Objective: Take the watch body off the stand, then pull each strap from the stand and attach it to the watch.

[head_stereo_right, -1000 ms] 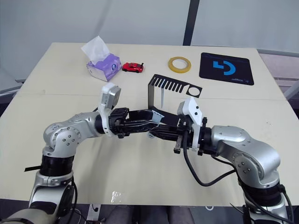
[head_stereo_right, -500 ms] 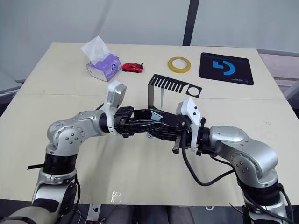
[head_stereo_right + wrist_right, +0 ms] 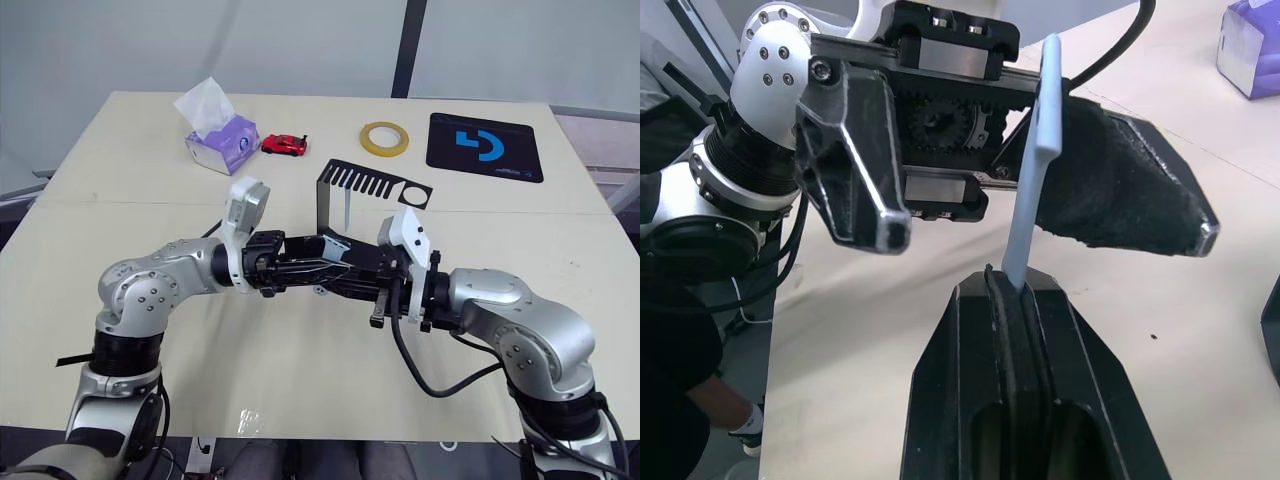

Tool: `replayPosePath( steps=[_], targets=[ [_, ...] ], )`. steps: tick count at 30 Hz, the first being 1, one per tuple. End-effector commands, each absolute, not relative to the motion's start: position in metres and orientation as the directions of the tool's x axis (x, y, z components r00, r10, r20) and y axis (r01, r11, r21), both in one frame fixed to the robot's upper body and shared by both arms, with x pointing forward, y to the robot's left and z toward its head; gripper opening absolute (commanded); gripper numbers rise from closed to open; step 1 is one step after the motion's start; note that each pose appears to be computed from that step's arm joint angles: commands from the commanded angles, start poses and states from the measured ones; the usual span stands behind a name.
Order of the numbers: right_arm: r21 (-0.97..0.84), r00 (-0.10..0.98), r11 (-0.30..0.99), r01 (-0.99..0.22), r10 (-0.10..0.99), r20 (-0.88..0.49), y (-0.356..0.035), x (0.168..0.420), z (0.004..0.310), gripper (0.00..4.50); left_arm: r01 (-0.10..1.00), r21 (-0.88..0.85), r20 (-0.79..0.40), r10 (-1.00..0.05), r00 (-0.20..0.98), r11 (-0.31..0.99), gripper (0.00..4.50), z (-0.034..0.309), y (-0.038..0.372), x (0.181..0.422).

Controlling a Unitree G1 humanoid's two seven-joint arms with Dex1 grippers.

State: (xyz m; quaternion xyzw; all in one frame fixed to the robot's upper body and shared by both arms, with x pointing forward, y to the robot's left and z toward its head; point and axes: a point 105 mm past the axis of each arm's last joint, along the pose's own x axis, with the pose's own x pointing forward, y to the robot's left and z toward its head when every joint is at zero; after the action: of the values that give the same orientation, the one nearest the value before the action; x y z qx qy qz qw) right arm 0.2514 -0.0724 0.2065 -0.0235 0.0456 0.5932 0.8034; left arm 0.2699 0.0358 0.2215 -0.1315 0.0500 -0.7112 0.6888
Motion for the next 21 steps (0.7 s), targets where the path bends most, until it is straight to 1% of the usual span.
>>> replayPosePath(
  steps=[1, 7, 10, 12, 13, 21],
  targets=[
    [-0.023, 0.271, 0.27, -0.963, 0.959, -0.084, -0.071, 0.2448, 0.2152, 0.0, 0.972, -0.218, 0.148, -0.987, -0.054, -0.086, 2.75, 0.2301, 0.0356, 0.2602],
    [-0.029, 0.271, 0.269, -0.963, 0.959, -0.089, -0.0712, 0.2445, 0.2157, 0.0, 0.97, -0.229, 0.156, -0.987, -0.041, -0.077, 2.75, 0.2296, 0.037, 0.2613],
    [-0.031, 0.273, 0.271, -0.962, 0.958, -0.089, -0.0713, 0.2449, 0.2162, 0.0, 0.969, -0.23, 0.18, -0.983, -0.046, -0.087, 2.75, 0.2323, 0.0362, 0.2615],
    [-0.03, 0.273, 0.271, -0.962, 0.958, -0.088, -0.0712, 0.2449, 0.2166, 0.0, 0.969, -0.232, 0.184, -0.982, -0.04, -0.083, 2.22, 0.2326, 0.0362, 0.2622],
    [-0.031, 0.274, 0.272, -0.962, 0.958, -0.089, -0.0712, 0.2449, 0.2165, 0.0, 0.969, -0.233, 0.18, -0.983, -0.04, -0.082, 1.86, 0.232, 0.0359, 0.2623],
    [-0.031, 0.279, 0.277, -0.96, 0.956, -0.092, -0.0714, 0.2461, 0.2162, 0.0, 0.968, -0.236, 0.176, -0.983, -0.044, -0.086, 1.86, 0.2308, 0.0344, 0.2625]
  ],
)
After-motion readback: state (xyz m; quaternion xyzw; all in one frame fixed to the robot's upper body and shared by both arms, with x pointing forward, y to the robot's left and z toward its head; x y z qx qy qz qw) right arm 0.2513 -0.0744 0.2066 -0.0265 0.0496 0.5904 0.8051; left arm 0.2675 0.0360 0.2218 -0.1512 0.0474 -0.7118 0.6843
